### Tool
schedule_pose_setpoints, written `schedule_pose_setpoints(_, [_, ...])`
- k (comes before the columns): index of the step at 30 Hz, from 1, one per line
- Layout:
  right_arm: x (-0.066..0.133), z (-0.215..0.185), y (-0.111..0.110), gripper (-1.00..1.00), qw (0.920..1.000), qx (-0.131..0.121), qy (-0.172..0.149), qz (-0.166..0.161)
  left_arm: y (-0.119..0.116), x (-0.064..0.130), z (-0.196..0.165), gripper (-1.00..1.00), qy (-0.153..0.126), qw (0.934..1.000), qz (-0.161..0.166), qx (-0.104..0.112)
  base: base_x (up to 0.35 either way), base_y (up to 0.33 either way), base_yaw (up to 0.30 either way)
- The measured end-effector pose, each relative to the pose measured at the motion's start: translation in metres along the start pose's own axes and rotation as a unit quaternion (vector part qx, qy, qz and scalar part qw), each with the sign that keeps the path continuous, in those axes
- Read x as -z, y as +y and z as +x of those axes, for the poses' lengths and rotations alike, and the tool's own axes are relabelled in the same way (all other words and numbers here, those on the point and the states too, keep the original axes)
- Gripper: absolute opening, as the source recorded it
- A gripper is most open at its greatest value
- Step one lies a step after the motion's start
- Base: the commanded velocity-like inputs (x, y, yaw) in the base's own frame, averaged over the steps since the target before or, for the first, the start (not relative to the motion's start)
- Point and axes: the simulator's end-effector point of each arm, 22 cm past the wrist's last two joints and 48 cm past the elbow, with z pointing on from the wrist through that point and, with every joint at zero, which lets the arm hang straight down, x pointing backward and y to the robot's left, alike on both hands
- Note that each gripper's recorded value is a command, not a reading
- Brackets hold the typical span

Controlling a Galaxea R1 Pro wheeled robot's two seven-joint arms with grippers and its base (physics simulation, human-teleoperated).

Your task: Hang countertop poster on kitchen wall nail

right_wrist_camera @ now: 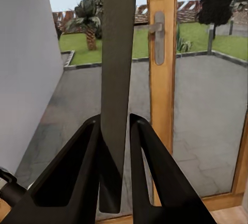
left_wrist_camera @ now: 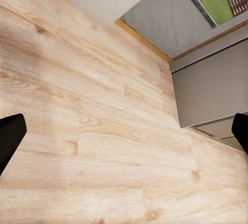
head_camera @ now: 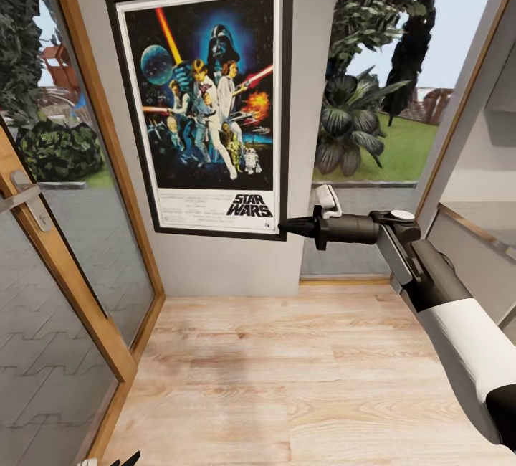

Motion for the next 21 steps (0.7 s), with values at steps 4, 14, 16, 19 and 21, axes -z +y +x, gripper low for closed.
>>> schedule_pose_setpoints(4, [0.0,0.0001,0.0043,-1.0,1.0,0.001,0.0,-0.01,0.0,0.0,0.0,1.0,0.0,1.0,0.0,0.0,0.0,0.0,0.0])
schedule_pose_setpoints(14, [0.0001,0.0004,0.009,-1.0,0.9998,0.002,0.001,-0.02,0.0,0.0,0.0,1.0,0.0,1.0,0.0,0.0,0.0,0.0,0.0])
schedule_pose_setpoints(16, [0.0001,0.0,0.0092,-1.0,0.9998,0.002,0.001,-0.02,0.0,0.0,0.0,1.0,0.0,1.0,0.0,0.0,0.0,0.0,0.0])
schedule_pose_setpoints(19, [-0.0001,-0.0004,0.0097,-1.0,0.9998,0.003,0.001,-0.021,0.0,0.0,0.0,1.0,0.0,1.0,0.0,0.0,0.0,0.0,0.0])
schedule_pose_setpoints(21, [-0.0001,-0.0004,0.0097,-1.0,0.9998,0.004,0.001,-0.021,0.0001,0.0001,-0.0001,1.0,0.0,1.0,0.0,0.0,0.0,0.0,0.0])
